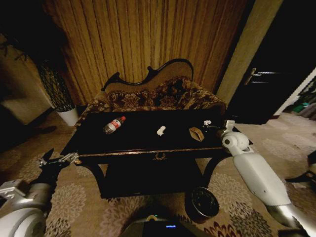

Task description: Move to the front of the table and place the trash on the table into the trash bin.

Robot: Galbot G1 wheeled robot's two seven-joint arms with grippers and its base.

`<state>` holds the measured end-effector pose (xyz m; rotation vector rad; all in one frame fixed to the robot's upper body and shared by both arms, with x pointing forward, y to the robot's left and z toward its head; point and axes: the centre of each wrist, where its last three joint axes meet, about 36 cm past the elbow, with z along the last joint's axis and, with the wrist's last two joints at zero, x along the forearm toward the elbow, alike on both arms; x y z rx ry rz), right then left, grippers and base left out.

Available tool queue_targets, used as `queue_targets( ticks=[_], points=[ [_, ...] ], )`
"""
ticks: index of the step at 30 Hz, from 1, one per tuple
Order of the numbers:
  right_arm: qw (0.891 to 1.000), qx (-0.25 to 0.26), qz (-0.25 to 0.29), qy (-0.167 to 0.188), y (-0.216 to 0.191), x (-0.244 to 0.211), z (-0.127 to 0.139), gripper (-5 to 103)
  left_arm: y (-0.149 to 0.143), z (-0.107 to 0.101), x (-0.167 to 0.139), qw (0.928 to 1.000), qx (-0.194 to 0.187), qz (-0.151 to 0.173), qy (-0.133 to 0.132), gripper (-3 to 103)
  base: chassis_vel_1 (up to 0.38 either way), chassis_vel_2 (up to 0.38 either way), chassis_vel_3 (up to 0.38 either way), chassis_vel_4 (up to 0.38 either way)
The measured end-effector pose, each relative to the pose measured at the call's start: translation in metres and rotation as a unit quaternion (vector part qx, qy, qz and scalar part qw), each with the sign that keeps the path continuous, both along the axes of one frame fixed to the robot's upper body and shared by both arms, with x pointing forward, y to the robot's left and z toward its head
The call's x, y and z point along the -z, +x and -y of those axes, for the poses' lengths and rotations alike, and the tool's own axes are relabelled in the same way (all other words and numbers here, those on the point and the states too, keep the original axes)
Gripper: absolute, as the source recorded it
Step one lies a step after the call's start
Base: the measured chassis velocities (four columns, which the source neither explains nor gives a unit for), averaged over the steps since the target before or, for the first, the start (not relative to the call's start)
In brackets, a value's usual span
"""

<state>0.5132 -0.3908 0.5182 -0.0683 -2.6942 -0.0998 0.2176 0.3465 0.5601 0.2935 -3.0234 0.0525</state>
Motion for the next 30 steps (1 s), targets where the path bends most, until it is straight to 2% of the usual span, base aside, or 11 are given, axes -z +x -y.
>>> queue_targets(
  ticks=[6, 9, 10, 12, 13, 15, 16, 20, 30],
  points=[
    [1.000, 0.002, 0.017, 0.004, -0.003, -0.003, 0.001, 0, 0.000, 0.000, 0.000, 1.0000, 0.001, 0.001, 0.001, 100, 0.000, 0.000, 0.000, 0.000],
    [0.995, -0.012, 0.102, 0.009, -0.015, -0.013, 0.001, 0, 0.000, 0.000, 0.000, 1.0000, 0.001, 0.003, -0.001, 100, 0.000, 0.000, 0.000, 0.000],
    [0.995, -0.012, 0.102, 0.009, -0.015, -0.013, 0.001, 0, 0.000, 0.000, 0.000, 1.0000, 0.001, 0.003, -0.001, 100, 0.000, 0.000, 0.000, 0.000],
    [0.988, -0.029, 0.150, 0.016, -0.028, -0.022, 0.003, 0, 0.000, 0.000, 0.000, 0.9999, 0.001, 0.010, 0.000, 100, 0.000, 0.000, 0.000, 0.000],
    [0.988, -0.029, 0.150, 0.016, -0.028, -0.022, 0.003, 0, 0.000, 0.000, 0.000, 0.9999, 0.001, 0.010, 0.000, 100, 0.000, 0.000, 0.000, 0.000],
    [0.977, -0.049, 0.206, 0.026, -0.052, -0.026, 0.001, 0, 0.001, -0.001, -0.001, 0.9998, 0.002, 0.018, 0.000, 100, 0.000, 0.000, 0.000, 0.000],
    [0.977, -0.049, 0.206, 0.026, -0.052, -0.026, 0.001, 0, 0.001, -0.001, -0.001, 0.9998, 0.002, 0.018, 0.000, 100, 0.000, 0.000, 0.000, 0.000],
    [0.967, -0.072, 0.240, 0.047, -0.095, -0.019, -0.010, 0, 0.002, -0.002, -0.003, 0.9995, 0.004, 0.032, -0.001, 100, 0.000, 0.000, 0.000, 0.000],
    [0.970, -0.088, 0.224, 0.034, -0.142, -0.011, -0.017, 0, 0.003, -0.004, -0.007, 0.9988, 0.025, 0.042, 0.002, 100, 0.000, 0.000, 0.000, 0.000]
  ],
)
